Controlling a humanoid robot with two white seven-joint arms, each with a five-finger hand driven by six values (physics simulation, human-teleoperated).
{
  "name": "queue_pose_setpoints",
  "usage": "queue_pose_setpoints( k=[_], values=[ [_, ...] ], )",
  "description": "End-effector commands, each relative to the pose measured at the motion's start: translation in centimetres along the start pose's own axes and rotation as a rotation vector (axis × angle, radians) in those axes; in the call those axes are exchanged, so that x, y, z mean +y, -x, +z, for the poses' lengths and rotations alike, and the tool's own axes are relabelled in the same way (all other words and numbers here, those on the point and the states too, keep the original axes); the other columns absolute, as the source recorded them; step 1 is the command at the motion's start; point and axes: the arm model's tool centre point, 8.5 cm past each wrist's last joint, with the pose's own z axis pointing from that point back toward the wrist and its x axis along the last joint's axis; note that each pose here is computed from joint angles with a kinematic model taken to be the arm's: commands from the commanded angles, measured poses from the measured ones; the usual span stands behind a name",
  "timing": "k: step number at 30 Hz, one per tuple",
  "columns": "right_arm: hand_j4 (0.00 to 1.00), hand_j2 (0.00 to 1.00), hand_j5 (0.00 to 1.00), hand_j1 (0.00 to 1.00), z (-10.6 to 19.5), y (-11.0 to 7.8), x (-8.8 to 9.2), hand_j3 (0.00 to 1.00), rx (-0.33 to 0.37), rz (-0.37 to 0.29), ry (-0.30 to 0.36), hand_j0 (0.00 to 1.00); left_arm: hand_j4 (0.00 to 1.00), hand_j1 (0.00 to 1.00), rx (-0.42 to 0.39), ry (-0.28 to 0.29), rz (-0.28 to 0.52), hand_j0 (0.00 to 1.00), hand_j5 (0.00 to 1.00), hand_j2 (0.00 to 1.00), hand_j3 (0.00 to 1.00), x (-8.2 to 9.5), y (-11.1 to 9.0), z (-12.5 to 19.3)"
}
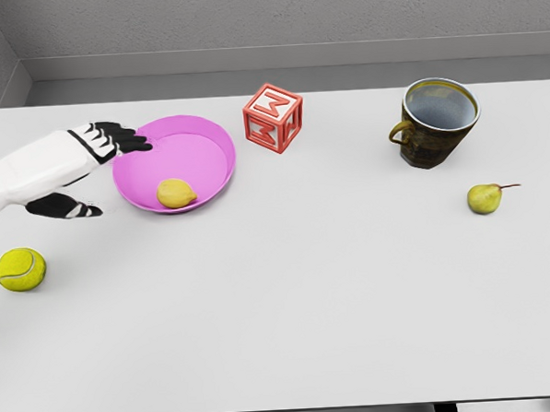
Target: Put the lemon on the plate with left arm
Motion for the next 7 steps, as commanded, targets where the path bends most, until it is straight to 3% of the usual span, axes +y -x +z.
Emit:
queue_pose_setpoints(
  k=[1,7],
  values=[
    [1.0,1.0,1.0,1.0,0.0,-0.01,0.0,1.0,0.0,0.0,0.0,1.0,1.0,1.0,0.016,-0.034,-0.013,1.0,1.0,1.0,1.0,1.23,0.4,0.84],
    [1.0,1.0,1.0,1.0,0.0,-0.01,0.0,1.0,0.0,0.0,0.0,1.0,1.0,1.0,0.03,-0.031,-0.001,1.0,1.0,1.0,1.0,0.73,0.59,1.3]
  ],
)
